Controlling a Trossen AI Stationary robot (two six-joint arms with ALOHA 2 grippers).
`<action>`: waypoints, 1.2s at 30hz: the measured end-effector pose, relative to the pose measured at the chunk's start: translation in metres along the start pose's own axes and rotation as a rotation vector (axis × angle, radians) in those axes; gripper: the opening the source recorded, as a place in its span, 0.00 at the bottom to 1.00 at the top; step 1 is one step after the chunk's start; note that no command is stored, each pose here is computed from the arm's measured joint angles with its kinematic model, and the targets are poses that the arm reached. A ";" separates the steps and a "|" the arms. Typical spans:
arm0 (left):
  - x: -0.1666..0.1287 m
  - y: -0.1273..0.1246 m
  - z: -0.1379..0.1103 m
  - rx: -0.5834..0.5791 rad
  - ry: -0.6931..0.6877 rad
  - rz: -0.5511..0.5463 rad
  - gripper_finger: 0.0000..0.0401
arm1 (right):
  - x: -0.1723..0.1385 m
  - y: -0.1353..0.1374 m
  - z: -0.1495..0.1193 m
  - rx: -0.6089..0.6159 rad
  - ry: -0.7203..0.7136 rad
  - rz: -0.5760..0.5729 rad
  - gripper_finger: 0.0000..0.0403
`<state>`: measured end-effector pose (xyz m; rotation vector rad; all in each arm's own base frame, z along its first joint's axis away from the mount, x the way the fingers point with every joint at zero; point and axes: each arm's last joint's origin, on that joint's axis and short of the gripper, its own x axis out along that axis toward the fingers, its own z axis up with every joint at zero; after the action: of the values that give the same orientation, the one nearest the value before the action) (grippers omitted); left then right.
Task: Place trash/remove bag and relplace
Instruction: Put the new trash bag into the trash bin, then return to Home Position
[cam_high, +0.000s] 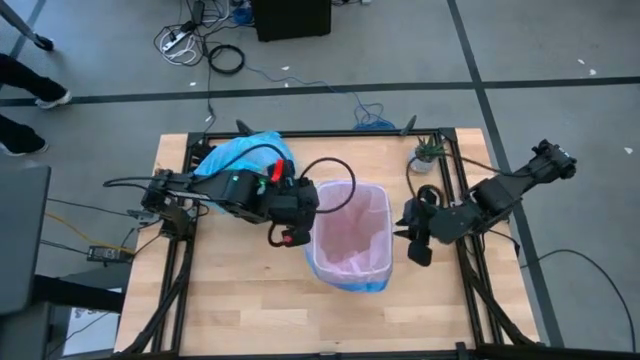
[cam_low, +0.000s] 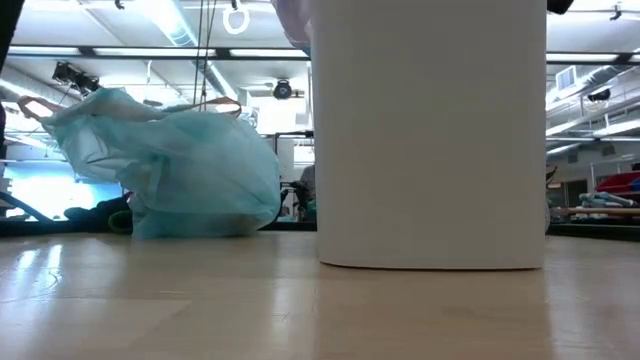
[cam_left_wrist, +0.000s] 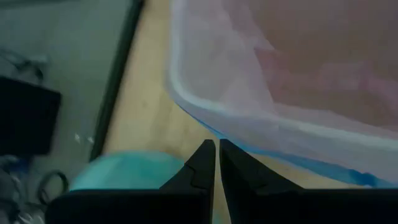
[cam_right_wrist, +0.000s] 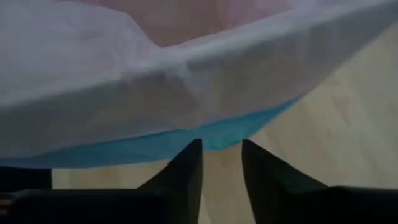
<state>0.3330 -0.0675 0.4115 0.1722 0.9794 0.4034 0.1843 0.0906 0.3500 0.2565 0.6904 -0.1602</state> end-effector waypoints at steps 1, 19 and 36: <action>-0.006 0.003 0.000 0.011 -0.020 0.008 0.08 | -0.004 -0.002 0.000 0.006 -0.005 0.007 0.27; -0.121 0.096 -0.046 0.049 -0.266 0.311 0.08 | -0.135 -0.092 -0.015 0.110 -0.398 0.265 0.32; -0.164 0.135 -0.095 -0.083 -0.374 0.270 0.08 | -0.189 -0.167 -0.064 0.062 -0.649 0.208 0.29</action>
<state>0.1391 -0.0141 0.5287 0.2946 0.5705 0.6332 -0.0367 -0.0398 0.3947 0.3128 0.0131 -0.0586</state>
